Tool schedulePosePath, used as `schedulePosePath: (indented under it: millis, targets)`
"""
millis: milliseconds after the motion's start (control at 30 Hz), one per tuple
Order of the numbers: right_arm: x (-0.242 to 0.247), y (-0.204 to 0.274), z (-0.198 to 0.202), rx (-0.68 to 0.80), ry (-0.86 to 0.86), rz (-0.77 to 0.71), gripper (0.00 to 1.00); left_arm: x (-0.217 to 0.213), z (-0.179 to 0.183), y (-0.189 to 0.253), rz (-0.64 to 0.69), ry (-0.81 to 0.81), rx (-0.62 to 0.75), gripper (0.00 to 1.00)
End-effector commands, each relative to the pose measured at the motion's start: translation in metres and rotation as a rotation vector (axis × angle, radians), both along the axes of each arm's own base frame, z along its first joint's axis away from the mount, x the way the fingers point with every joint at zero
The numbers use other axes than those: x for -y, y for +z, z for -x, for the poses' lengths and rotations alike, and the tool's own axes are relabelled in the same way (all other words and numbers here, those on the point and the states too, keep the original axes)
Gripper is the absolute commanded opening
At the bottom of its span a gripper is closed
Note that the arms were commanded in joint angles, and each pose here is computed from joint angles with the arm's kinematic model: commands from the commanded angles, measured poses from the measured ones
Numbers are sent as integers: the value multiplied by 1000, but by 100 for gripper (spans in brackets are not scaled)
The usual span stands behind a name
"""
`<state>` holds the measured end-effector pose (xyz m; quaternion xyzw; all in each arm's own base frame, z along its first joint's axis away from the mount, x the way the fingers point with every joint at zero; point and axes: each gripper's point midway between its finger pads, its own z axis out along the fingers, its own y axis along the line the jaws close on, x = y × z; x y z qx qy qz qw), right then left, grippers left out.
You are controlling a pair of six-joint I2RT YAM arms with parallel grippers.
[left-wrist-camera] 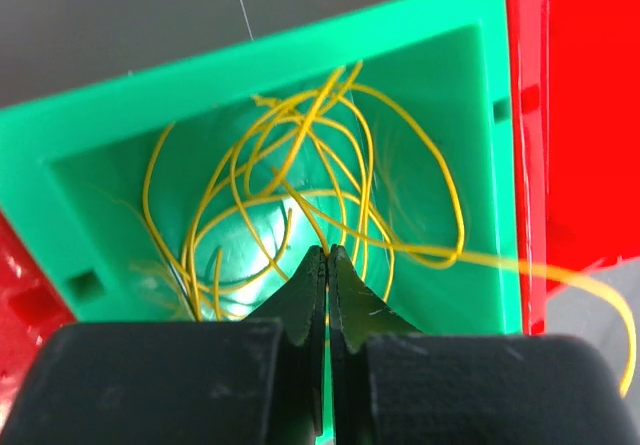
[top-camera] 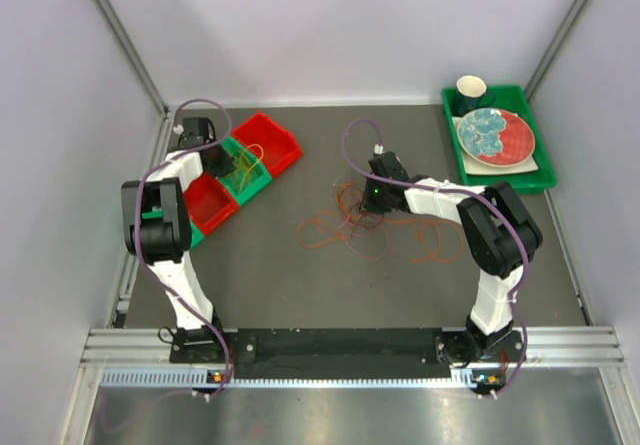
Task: Untangle the cables
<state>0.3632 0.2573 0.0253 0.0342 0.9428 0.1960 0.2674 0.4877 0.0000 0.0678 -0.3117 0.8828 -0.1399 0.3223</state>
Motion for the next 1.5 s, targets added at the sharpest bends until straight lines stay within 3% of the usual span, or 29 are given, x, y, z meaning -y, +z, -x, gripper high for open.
schedulePosePath:
  millis: [0, 67, 100, 133, 200, 300, 767, 933, 1167, 1467]
  targets:
    - [-7, -3, 0, 4, 15, -1, 0, -10, -14, -7, -29, 37, 9, 0]
    - [-6, -3, 2, 1, 16, 5, 0, -12, -16, 1, -37, 37, 15, 5]
    - [-6, -3, 1, 3, 15, 5, 0, -10, -16, 6, -42, 33, 24, 11]
    - [-6, -3, 1, 3, 16, 6, 0, -11, -16, 11, -64, 38, 33, 23]
    - [-6, -4, 1, 3, 16, 6, 0, -10, -17, 31, -99, 20, 72, 32]
    - [-7, -4, 1, -2, 17, 1, 0, -12, -17, 55, -148, 18, 110, 40]
    - [-10, 2, 2, 9, 20, -8, 0, 6, -12, 154, -243, -65, 266, 43]
    - [-13, 2, 3, 6, 26, -10, 0, 37, -7, 150, -348, -169, 232, 46]
    - [-13, 1, 5, 5, 28, 0, 0, 59, -8, 122, -337, -277, 192, 52]
    - [-12, 3, 3, 12, 26, 2, 0, 89, -12, 86, -575, -390, 87, 50]
